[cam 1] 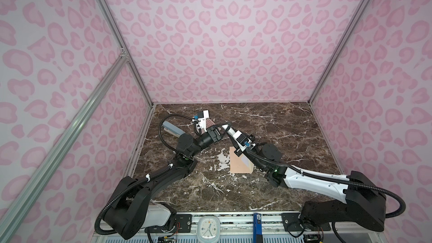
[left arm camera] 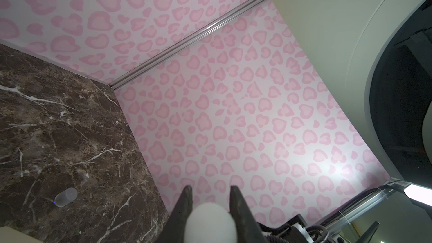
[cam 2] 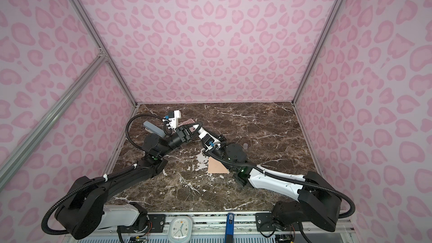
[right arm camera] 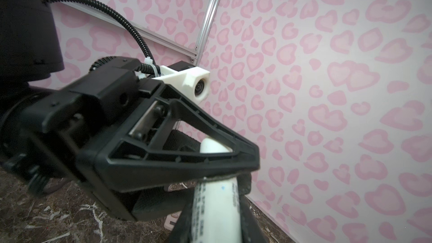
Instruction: Place the letter into the envelope and seal it
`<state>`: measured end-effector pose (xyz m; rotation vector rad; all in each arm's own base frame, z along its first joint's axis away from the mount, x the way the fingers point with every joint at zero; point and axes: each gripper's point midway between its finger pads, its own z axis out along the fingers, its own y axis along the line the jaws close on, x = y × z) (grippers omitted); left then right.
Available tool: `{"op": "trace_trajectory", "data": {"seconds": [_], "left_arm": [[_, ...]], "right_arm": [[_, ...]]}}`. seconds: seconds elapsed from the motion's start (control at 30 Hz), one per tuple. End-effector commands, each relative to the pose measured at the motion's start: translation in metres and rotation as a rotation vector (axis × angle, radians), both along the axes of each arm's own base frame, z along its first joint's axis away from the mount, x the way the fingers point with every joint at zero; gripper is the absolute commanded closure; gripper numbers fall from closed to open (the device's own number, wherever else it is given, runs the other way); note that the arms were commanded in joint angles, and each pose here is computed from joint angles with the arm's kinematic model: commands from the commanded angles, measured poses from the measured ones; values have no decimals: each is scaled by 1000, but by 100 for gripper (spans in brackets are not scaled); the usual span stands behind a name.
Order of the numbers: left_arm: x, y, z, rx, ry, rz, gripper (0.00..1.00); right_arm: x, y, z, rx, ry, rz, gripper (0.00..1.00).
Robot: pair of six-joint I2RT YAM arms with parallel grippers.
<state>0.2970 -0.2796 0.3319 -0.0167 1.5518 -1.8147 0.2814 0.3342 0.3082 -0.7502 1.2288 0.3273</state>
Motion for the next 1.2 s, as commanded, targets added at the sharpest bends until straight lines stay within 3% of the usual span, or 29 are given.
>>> {"op": "trace_trajectory", "data": {"seconds": [0.0,0.53,0.7,1.0,1.17], "left_arm": [[-7,-4,10,-16,-37,-35,86],[-7,-6,7,-21,-29,-46,86],[-6,-7,9,-35,-27,-54,86],[-8,-6,10,-39,-30,-61,86],[-9,-6,10,-40,-34,-60,78]], "right_arm": [[-4,7,12,38,-36,43,72],[-7,6,17,64,-51,59,60],[-1,6,11,38,-39,35,63],[8,4,5,27,-25,2,79],[6,-1,4,19,-14,-4,86]]}}
